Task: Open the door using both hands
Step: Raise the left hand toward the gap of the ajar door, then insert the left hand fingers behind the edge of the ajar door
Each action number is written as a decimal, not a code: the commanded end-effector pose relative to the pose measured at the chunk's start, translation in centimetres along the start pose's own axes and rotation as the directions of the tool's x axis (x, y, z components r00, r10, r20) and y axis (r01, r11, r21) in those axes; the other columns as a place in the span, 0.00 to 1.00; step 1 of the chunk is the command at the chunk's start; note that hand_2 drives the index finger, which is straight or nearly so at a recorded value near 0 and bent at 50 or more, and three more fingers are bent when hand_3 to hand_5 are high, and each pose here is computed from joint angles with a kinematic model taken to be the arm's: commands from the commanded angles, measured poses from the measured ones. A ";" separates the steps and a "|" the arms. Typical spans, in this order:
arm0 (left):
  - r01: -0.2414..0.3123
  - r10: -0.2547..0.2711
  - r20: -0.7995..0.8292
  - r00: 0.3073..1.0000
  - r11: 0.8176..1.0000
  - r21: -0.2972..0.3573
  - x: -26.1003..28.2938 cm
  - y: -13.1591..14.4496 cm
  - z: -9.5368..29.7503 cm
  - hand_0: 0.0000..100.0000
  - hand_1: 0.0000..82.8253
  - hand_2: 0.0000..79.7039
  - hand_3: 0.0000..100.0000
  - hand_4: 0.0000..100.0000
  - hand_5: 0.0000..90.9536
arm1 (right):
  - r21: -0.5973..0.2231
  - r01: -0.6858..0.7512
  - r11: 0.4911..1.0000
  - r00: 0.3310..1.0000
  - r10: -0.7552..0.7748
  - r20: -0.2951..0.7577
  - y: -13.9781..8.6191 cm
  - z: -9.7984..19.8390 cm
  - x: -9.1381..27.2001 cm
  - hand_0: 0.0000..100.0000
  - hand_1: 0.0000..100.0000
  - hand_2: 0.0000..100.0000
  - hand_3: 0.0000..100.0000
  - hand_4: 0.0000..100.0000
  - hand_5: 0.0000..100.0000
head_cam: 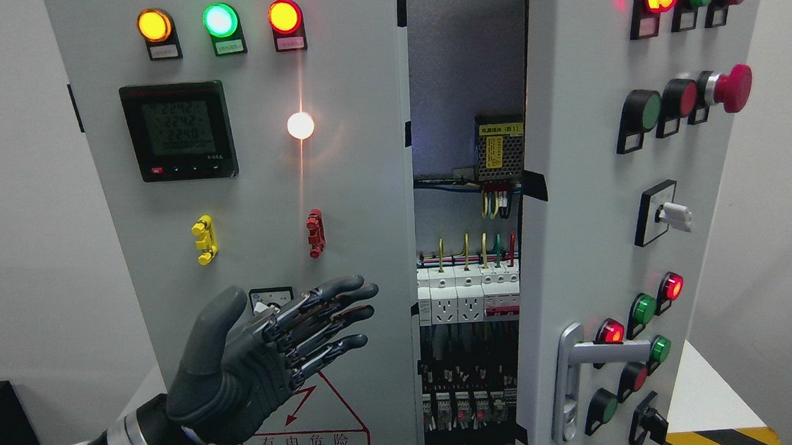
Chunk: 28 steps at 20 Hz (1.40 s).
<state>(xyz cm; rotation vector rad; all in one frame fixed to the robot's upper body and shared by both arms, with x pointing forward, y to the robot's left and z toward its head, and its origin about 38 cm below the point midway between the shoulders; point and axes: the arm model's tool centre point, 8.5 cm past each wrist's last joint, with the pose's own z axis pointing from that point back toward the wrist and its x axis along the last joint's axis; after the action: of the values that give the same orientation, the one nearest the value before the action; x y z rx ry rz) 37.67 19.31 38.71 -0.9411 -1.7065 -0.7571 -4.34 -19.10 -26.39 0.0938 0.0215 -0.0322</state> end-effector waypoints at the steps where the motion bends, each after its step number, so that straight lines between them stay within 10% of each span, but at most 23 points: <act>1: -0.093 0.090 -0.063 0.994 0.994 -0.053 -0.7 -0.3 -3.3 0.00 0.00 0.00 0.00 0.00 0.00 | 0.000 0.000 1.000 1.000 0.000 0.000 0.0 0.0 0.0 0.00 0.00 0.00 0.00 0.00 0.00; 28: -0.180 0.183 -0.013 0.983 0.953 -0.242 3.5 -4.3 -12.4 0.00 0.00 0.00 0.00 0.00 0.00 | 0.000 0.000 1.000 1.000 0.000 0.000 0.0 0.0 0.0 0.00 0.00 0.00 0.00 0.00 0.00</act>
<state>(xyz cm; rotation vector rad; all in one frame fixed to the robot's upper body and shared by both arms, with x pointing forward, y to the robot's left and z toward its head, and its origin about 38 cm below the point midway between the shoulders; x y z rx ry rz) 38.69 10.75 45.70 -1.1922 -1.5762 -0.8448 -4.34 -19.11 -26.39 0.0937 0.0215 -0.0322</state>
